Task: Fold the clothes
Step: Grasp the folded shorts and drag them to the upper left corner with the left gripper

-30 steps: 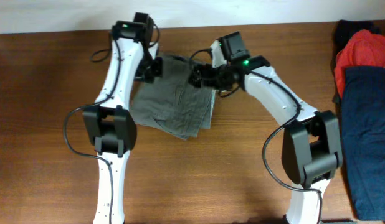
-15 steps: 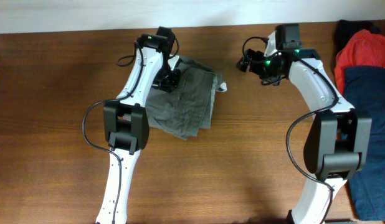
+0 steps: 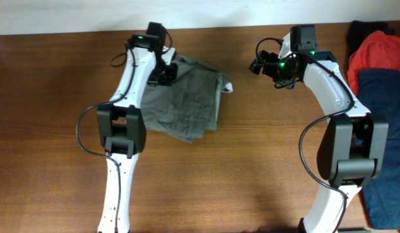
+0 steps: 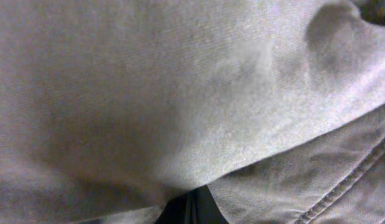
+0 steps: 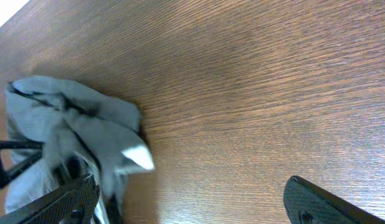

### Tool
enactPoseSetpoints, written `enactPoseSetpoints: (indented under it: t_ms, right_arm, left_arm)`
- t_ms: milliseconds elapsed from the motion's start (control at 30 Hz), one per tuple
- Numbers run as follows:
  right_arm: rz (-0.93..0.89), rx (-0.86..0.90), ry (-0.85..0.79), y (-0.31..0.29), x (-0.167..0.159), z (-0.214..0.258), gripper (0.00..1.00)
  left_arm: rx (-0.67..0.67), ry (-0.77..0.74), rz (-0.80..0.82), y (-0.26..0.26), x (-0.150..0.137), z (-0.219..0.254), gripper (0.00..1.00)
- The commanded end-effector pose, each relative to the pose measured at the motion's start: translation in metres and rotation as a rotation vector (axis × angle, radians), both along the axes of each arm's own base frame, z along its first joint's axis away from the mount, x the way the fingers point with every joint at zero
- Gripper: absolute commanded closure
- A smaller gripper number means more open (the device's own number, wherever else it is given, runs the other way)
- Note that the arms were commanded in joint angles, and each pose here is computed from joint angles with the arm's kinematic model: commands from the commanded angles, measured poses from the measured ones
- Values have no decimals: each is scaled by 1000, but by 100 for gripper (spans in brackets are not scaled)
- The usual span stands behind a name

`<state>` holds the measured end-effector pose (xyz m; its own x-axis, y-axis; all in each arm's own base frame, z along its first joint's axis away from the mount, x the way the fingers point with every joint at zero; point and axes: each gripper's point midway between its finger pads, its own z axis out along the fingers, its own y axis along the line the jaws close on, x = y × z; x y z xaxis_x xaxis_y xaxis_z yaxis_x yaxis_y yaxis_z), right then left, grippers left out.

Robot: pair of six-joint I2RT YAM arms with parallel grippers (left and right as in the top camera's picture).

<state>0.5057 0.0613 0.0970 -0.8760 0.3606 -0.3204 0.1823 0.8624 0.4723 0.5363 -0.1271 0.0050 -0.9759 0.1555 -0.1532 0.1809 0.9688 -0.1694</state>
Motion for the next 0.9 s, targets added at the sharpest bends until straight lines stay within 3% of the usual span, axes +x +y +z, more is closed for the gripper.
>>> enactPoseSetpoints:
  t_ms: [0, 433, 667, 867]
  right_arm:
    - [-10, -7, 1, -3, 1, -1, 1]
    - [-9, -6, 1, -2, 1, -1, 1]
    - [-9, -6, 1, -2, 1, -1, 1]
    - [-9, -6, 1, -2, 1, -1, 1]
  left_arm:
    - [92, 58, 90, 63, 3, -47, 100]
    - [294, -64, 309, 202, 31, -43, 99]
    - [330, -190, 387, 283, 50, -32, 96]
    - [481, -287, 484, 358, 54, -15, 96]
